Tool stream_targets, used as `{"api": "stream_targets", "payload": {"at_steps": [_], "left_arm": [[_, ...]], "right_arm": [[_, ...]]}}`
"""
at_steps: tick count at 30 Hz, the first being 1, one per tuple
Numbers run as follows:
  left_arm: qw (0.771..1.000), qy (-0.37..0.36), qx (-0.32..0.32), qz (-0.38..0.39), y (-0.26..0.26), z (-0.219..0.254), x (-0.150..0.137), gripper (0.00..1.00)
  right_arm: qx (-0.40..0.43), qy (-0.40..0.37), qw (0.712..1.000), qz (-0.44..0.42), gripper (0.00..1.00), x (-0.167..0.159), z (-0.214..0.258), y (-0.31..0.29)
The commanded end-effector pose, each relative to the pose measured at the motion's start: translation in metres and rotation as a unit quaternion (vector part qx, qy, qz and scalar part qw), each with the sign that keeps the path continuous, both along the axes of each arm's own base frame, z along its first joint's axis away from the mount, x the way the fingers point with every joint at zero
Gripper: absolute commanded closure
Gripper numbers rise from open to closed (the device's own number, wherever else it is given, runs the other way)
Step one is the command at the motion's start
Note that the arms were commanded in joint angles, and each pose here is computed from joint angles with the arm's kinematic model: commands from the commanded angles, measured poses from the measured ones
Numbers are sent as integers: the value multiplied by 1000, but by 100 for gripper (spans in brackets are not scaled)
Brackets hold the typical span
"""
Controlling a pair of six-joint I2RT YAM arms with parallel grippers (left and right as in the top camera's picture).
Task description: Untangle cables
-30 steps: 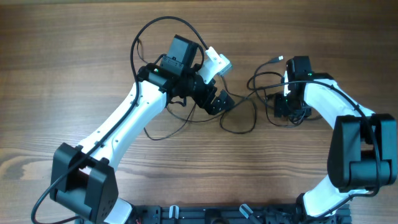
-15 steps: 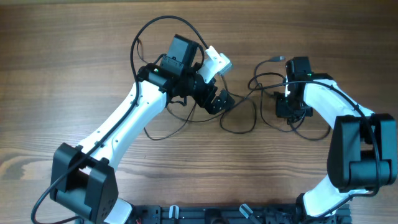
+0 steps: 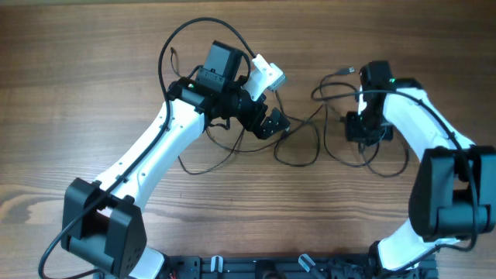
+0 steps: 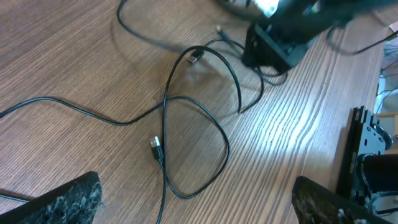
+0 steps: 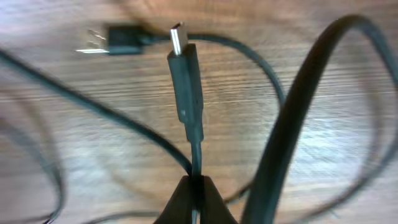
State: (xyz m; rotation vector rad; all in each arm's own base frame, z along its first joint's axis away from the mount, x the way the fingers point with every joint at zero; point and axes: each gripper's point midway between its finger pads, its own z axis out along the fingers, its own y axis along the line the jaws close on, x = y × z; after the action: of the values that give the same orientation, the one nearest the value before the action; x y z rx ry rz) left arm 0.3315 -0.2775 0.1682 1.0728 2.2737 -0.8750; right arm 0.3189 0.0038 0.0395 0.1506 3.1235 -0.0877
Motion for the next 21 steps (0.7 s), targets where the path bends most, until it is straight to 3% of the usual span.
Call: {"api": "stream_targets", "payload": {"at_steps": [1, 10, 14, 19, 21], "left_arm": [[1000, -1, -6, -8, -1, 0, -1, 0], [1000, 0, -5, -8, 0, 0, -1, 0], [1000, 0, -5, -9, -1, 0, -1, 0], [1000, 0, -5, -9, -1, 0, -1, 0], [1000, 0, -5, -9, -1, 0, -1, 0]], "right_arm": [[10, -66, 998, -10, 95, 22, 53, 3], [6, -163, 987, -10, 95, 31, 157, 0], [-53, -206, 977, -31, 96, 23, 218, -22], [-174, -251, 943, -131, 96, 0, 283, -71], [-171, -265, 939, -140, 96, 0, 294, -73]]}}
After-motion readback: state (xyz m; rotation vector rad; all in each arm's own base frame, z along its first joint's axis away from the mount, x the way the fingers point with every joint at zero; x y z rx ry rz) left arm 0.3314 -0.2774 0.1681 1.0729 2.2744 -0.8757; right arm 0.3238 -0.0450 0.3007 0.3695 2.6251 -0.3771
